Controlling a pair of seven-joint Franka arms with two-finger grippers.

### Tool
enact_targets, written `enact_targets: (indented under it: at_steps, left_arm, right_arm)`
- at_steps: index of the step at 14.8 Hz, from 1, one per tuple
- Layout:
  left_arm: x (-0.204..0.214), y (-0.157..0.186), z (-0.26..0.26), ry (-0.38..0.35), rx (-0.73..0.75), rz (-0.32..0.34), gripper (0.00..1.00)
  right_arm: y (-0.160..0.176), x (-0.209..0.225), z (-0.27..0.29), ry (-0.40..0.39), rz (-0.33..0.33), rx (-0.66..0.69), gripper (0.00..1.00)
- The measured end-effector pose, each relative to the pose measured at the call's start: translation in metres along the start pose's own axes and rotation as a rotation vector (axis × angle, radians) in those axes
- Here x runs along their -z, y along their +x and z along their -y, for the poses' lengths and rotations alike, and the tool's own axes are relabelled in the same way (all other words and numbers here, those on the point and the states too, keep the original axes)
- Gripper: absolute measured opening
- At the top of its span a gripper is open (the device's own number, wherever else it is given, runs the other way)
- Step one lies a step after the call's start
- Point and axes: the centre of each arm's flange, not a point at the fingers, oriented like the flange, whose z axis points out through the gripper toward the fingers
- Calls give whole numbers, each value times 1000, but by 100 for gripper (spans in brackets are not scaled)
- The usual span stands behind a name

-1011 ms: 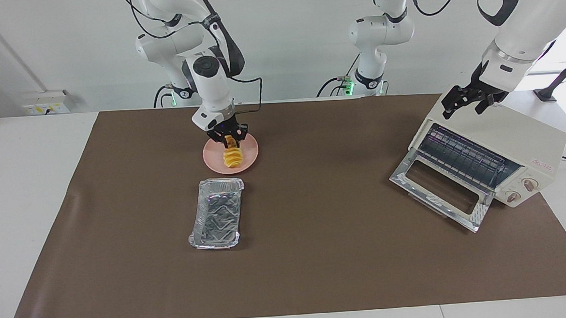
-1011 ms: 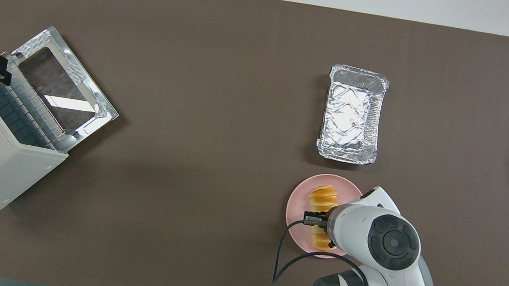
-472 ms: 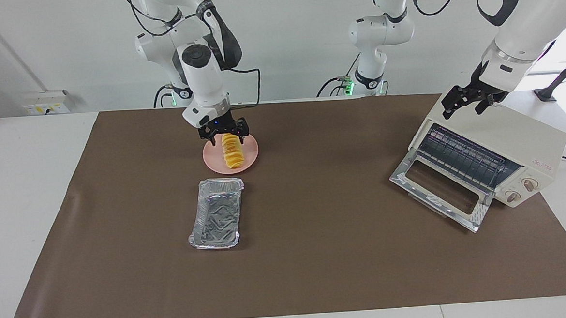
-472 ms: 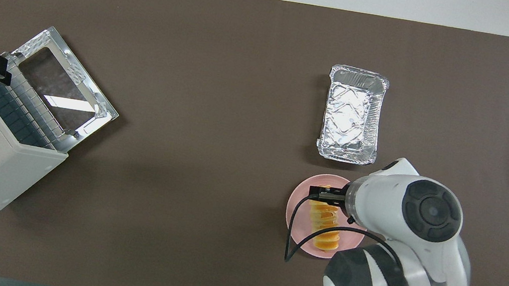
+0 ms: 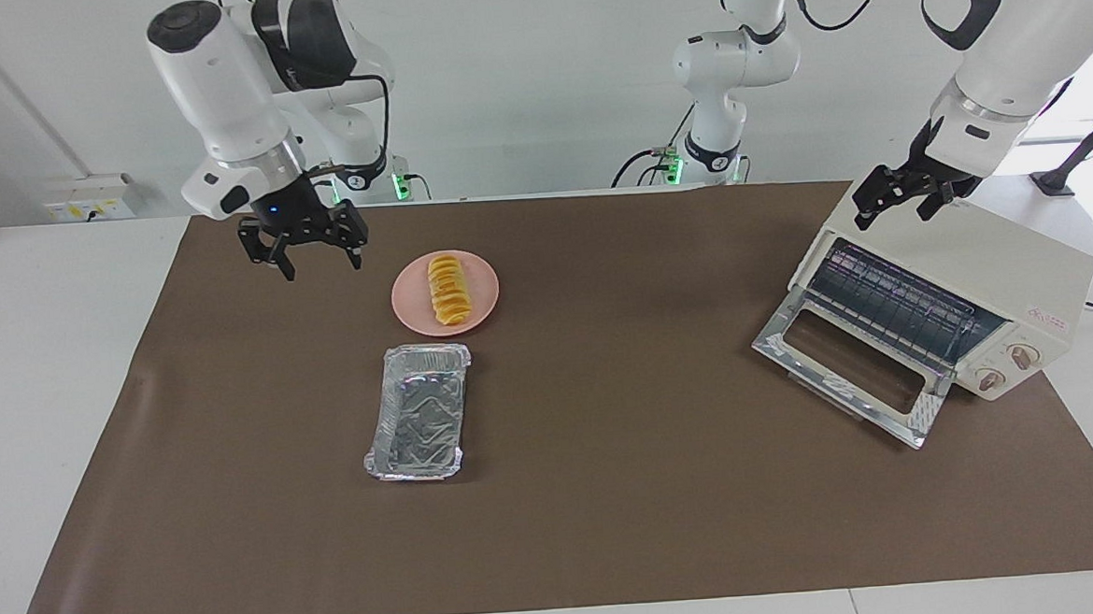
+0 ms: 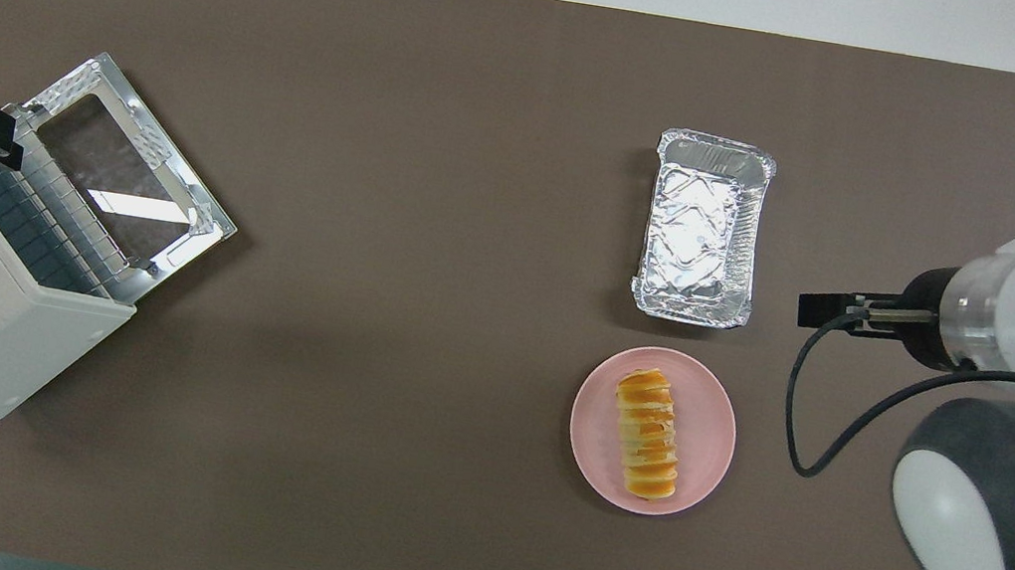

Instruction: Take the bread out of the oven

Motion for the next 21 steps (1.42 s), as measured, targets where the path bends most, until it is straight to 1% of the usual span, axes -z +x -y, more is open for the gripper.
enact_targets:
  at_steps: [2,4,6,9,12,15,19,21]
  left_arm:
    - [0,0,0,0,0,0,100]
    - [0,0,0,0,0,0,100]
    - [0,0,0,0,0,0,100]
    - [0,0,0,0,0,0,100]
    - [0,0,0,0,0,0,100]
    - [0,0,0,0,0,0,100]
    - [0,0,0,0,0,0,100]
    - [0,0,0,0,0,0,100]
  right_arm:
    - [-8,32,-12,3,68,13,100]
    - [-13,56,-16,4,105,9,100]
    - [-11,61,-24,-16,123,-2,100]
    - [-4,53,-35,-60,147,-13,100]
    - [-1,42,-39,-63,165,-17,100]
    - [3,34,-42,-62,165,-22,100]
    - [3,34,-47,-24,160,-40,100]
    - [3,35,-47,-22,158,-40,100]
